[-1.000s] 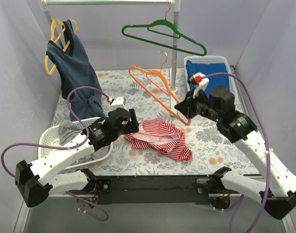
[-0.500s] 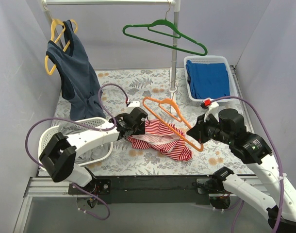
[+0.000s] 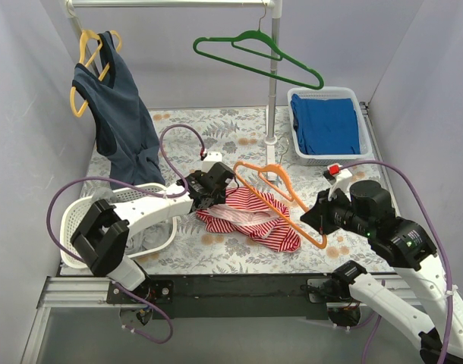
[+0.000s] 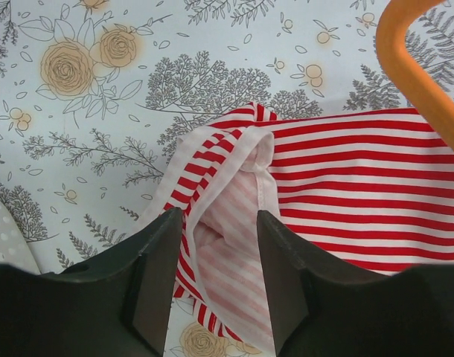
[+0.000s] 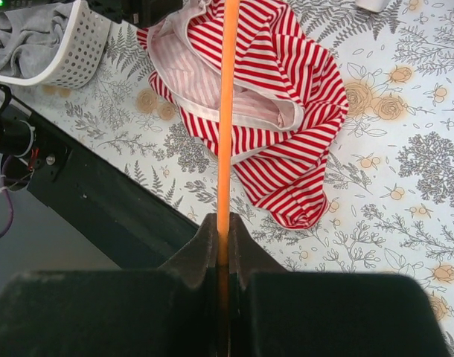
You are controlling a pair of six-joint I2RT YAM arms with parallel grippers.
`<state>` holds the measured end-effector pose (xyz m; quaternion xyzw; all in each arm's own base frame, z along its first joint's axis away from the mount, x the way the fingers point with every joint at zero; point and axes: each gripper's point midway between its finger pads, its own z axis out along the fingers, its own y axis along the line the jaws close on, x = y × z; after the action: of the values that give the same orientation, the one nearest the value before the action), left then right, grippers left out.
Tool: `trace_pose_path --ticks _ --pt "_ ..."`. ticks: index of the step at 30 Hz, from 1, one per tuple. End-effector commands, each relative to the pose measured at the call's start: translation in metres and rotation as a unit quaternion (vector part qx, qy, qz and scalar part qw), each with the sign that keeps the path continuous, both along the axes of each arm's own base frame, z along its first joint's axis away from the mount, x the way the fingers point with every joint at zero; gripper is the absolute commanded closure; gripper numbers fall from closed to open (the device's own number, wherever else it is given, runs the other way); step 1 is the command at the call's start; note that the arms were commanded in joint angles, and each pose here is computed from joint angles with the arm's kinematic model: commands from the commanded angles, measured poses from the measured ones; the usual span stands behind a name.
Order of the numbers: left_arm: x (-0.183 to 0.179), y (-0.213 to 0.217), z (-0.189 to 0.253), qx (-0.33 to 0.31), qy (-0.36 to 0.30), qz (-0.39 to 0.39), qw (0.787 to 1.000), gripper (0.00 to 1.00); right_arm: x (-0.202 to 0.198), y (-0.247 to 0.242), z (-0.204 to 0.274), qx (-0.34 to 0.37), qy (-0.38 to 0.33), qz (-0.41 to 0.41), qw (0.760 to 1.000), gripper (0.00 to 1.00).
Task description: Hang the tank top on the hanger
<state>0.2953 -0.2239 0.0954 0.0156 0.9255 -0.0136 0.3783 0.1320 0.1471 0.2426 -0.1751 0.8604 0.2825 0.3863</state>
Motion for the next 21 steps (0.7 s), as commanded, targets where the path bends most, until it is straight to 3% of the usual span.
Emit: trace_pose_path --ticks 1,8,16,21 --pt "0.013 0.005 0.005 0.019 -0.015 0.012 1.0 0.58 -0.005 0.009 0.009 0.024 -0.002 0.024 0.999 0.99" --pt "0.019 0.012 -0.01 0.027 0.003 0.03 0.999 0.67 -0.009 0.016 0.008 0.028 0.011 0.044 0.999 0.99" --pt "0.026 0.02 0.007 0.018 -0.023 0.054 0.998 1.0 -0.022 0.025 0.003 0.04 0.04 0.084 0.995 0.99" --pt "0.025 0.017 0.027 -0.006 -0.038 0.051 0.998 1.0 -0.023 0.03 -0.005 0.038 0.057 0.097 0.993 0.99"
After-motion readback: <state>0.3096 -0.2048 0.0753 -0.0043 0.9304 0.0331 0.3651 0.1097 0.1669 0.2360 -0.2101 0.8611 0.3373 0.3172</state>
